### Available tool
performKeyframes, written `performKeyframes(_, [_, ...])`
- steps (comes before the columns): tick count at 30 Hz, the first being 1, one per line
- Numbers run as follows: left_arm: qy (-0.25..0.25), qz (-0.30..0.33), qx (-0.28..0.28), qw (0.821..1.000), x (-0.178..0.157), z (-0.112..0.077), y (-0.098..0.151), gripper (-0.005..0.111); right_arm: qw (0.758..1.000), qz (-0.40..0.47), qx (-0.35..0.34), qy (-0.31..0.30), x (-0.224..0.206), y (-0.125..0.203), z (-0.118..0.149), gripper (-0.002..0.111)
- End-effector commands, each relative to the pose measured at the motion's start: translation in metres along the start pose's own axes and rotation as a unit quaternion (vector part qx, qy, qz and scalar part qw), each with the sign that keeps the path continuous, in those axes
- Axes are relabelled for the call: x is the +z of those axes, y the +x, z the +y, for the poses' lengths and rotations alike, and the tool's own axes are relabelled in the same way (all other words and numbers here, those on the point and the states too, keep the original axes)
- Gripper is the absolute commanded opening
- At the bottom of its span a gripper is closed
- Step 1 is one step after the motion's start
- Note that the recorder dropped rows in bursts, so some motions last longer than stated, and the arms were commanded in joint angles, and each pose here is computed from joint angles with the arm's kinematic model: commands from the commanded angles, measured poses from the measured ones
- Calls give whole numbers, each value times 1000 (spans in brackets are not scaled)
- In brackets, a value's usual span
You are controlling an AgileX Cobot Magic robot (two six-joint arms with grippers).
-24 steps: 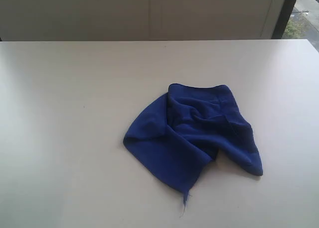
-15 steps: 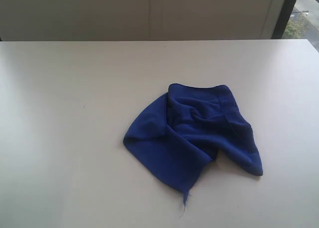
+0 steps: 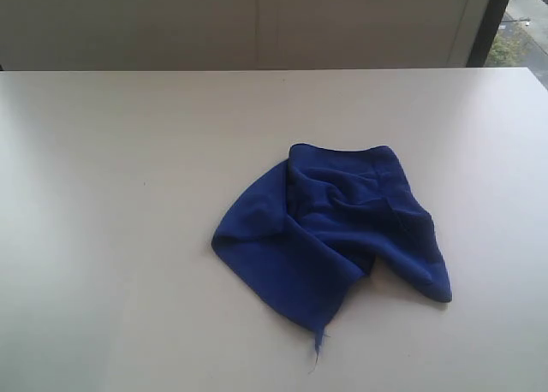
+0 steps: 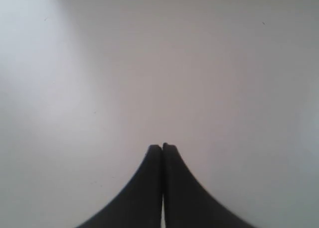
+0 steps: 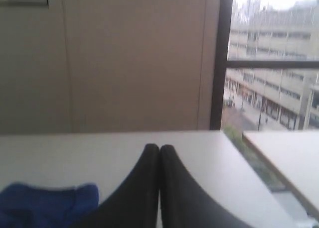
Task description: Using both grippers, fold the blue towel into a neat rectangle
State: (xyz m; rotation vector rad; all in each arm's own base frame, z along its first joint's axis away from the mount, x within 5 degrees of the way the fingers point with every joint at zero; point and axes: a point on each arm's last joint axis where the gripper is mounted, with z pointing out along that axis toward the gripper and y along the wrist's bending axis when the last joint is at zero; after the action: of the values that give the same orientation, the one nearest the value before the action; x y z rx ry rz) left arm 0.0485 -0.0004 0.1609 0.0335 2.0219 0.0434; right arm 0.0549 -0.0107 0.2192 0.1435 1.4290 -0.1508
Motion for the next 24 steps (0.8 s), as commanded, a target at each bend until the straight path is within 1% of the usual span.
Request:
performKeyframes(1, [0,5,0,1000,1,0,3,0,995,-101,-5,2,-2,-17,0,0])
performKeyframes(8, [0,5,0,1000,1,0,3,0,991,-134,-5,2,-4,-23,0,0])
performKeyframes(16, [0,5,0,1000,1,0,3,0,991,-132,-5,2,-4,-22,0,0])
performKeyframes(24, [0,5,0,1000,1,0,3,0,998,-59,-5,3,-1,-9,0,0])
